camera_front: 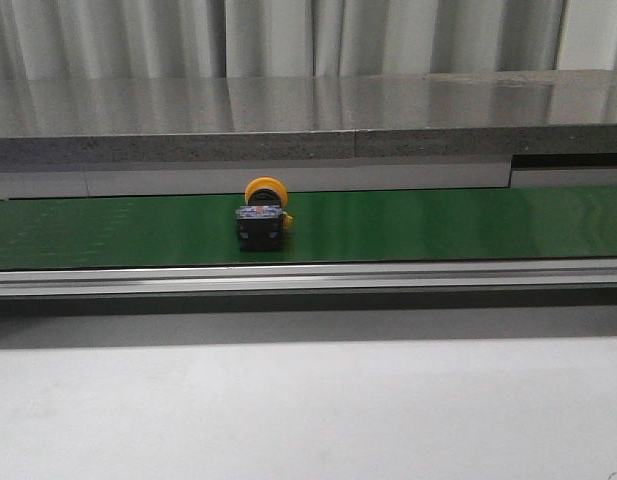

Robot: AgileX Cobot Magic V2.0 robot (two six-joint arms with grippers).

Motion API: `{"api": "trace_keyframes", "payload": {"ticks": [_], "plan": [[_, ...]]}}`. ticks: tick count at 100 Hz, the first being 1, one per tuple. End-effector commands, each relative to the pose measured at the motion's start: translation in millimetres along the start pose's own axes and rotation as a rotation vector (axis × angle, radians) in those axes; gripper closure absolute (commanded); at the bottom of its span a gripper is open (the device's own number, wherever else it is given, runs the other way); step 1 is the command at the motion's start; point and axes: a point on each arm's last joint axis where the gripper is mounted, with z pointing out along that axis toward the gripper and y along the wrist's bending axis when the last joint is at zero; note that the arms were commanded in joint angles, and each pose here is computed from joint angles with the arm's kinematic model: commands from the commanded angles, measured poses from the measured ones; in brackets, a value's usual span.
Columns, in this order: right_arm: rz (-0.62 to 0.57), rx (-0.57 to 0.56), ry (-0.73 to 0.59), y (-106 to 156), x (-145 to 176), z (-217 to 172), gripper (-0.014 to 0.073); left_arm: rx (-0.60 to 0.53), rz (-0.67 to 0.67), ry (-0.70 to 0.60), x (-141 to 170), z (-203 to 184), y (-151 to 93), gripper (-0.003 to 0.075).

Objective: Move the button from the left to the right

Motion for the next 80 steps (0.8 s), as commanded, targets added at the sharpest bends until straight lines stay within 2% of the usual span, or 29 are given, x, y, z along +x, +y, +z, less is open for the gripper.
{"api": "trace_keyframes", "payload": {"ticks": [1, 25, 39, 69, 74, 80], "plan": [[0.025, -0.008, 0.044, 3, -29, 5, 0.0662, -0.011, -0.015, -0.101, -17, -1, 1, 0.0741], [0.058, -0.016, 0.394, 7, -59, 40, 0.0662, -0.011, -0.015, -0.101, -17, -1, 1, 0.0741], [0.061, -0.012, 0.547, 8, -66, 66, 0.0662, -0.011, -0.015, -0.101, -17, -1, 1, 0.0741], [0.081, -0.005, 0.696, 8, -50, 104, 0.0651, -0.011, -0.015, -0.101, -17, -1, 1, 0.0741], [0.096, -0.009, 0.706, 9, -48, 106, 0.0615, -0.010, -0.015, -0.099, -17, -1, 1, 0.0741], [0.110, -0.014, 0.709, 9, -47, 109, 0.0529, -0.010, -0.015, -0.099, -17, -1, 1, 0.0741]]}}
